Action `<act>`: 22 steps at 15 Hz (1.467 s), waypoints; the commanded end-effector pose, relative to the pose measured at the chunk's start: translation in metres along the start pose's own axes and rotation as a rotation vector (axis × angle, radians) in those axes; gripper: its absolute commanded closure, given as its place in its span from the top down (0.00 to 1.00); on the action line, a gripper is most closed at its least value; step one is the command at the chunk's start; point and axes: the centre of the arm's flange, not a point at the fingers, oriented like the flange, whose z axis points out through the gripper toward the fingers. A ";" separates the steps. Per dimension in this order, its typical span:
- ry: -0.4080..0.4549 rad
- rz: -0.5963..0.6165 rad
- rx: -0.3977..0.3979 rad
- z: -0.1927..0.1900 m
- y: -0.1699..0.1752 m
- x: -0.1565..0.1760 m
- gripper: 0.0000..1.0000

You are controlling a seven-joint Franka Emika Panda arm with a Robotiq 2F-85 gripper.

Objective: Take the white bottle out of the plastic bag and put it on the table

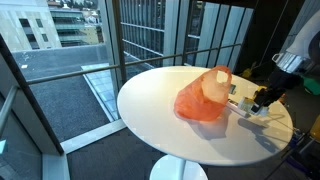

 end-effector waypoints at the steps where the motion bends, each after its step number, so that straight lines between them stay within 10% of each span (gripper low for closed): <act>1: -0.030 -0.006 0.023 0.006 0.012 0.028 0.40; 22: -0.028 0.094 -0.005 0.031 0.057 0.067 0.40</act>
